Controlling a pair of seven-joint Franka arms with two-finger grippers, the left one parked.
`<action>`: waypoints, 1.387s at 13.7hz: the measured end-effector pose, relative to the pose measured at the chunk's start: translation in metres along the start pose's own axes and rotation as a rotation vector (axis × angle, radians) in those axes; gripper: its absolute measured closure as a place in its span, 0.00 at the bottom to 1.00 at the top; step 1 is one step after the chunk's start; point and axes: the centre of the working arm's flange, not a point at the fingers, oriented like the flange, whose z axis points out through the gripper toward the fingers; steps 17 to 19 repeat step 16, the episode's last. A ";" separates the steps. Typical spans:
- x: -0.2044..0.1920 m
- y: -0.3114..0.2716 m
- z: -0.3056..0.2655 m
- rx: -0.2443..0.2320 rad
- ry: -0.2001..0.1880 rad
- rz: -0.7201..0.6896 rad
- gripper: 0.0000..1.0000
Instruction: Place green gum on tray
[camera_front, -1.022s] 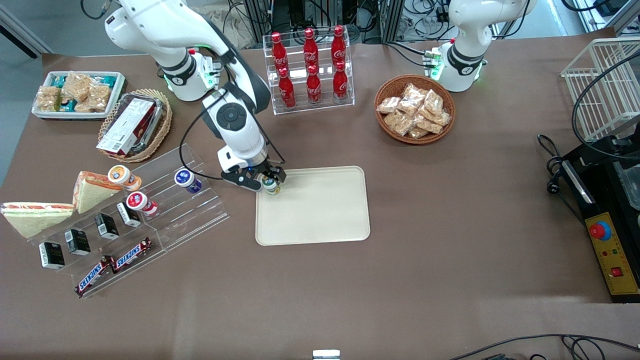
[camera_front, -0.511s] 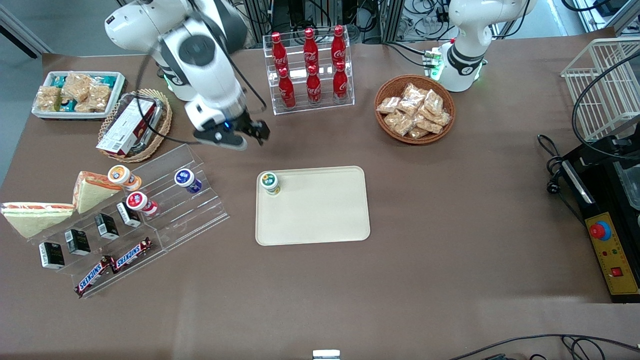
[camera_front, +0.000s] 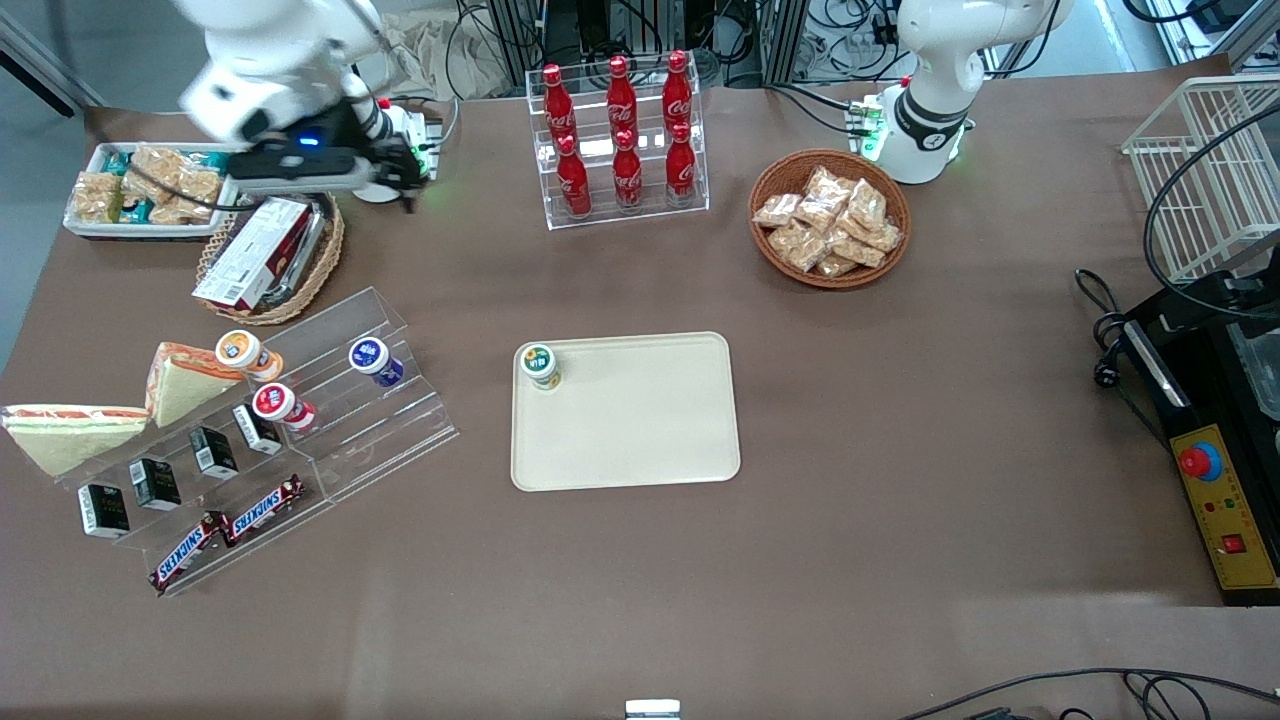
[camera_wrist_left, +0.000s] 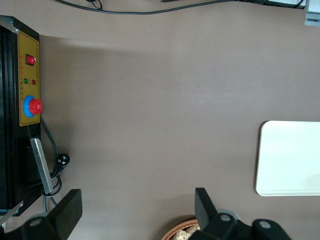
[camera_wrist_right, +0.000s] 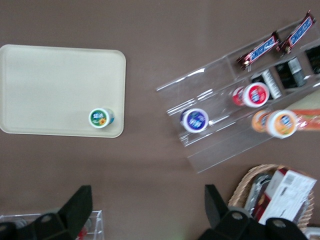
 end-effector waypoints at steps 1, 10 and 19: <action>0.012 0.035 -0.013 0.019 0.010 -0.025 0.00; 0.087 0.152 -0.022 0.018 -0.065 0.107 0.00; 0.089 0.166 -0.003 0.018 -0.126 0.130 0.00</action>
